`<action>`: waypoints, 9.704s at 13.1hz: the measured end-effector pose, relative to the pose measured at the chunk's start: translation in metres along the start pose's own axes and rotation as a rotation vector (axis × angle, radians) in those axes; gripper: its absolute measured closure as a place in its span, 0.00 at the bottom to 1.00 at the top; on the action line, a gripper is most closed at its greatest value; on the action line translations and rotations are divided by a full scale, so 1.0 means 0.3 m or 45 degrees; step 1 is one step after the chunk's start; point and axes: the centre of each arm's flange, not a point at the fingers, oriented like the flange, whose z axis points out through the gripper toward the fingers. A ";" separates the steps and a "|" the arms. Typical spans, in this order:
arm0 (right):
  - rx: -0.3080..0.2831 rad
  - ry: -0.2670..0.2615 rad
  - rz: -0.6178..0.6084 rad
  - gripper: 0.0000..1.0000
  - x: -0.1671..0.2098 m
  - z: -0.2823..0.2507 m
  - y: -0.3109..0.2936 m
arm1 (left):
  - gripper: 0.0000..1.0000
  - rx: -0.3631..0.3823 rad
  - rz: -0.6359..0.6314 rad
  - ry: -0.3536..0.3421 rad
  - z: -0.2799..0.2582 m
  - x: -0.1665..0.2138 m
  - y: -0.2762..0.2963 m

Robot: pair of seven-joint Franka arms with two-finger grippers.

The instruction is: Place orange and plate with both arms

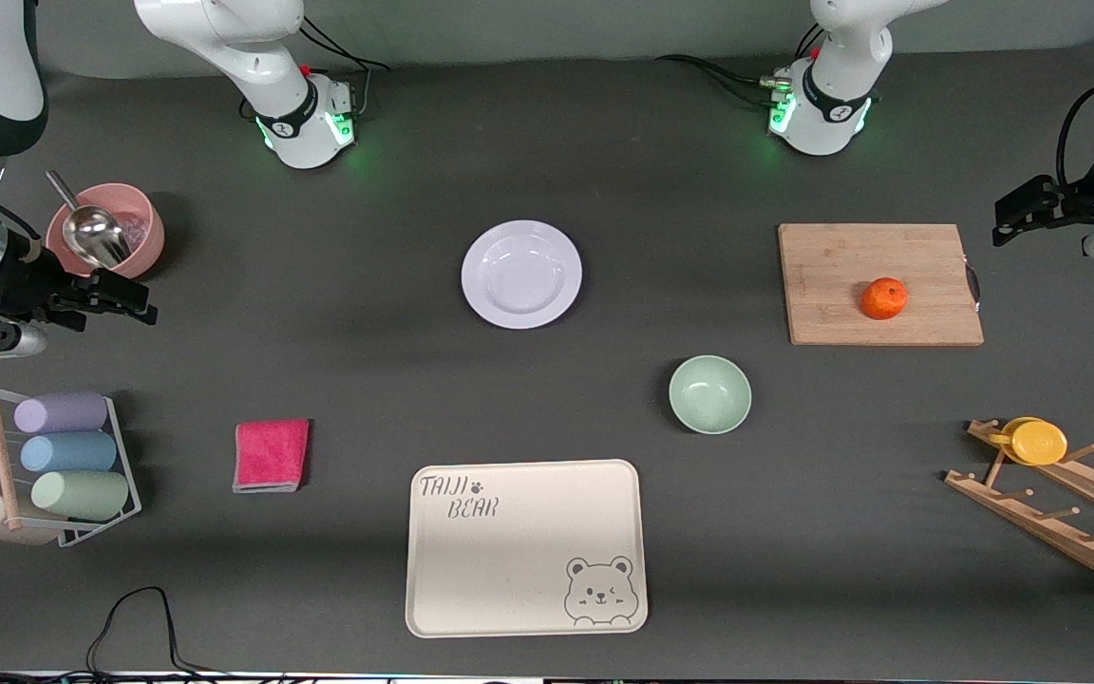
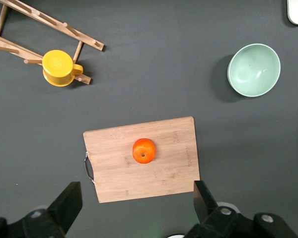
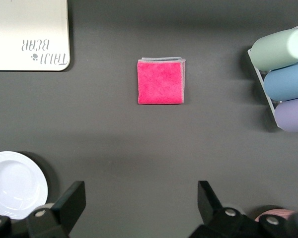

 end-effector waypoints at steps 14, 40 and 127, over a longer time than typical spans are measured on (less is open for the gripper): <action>0.000 0.007 0.019 0.00 0.001 -0.002 0.029 | 0.00 -0.044 -0.009 -0.150 0.144 0.016 -0.022; 0.323 -0.100 0.127 0.00 0.006 -0.011 0.086 | 0.00 0.022 -0.194 -0.004 0.961 -0.235 -0.029; 1.549 0.089 0.331 0.00 -0.622 1.591 -0.440 | 0.30 -0.085 -1.061 0.065 1.240 -0.228 2.064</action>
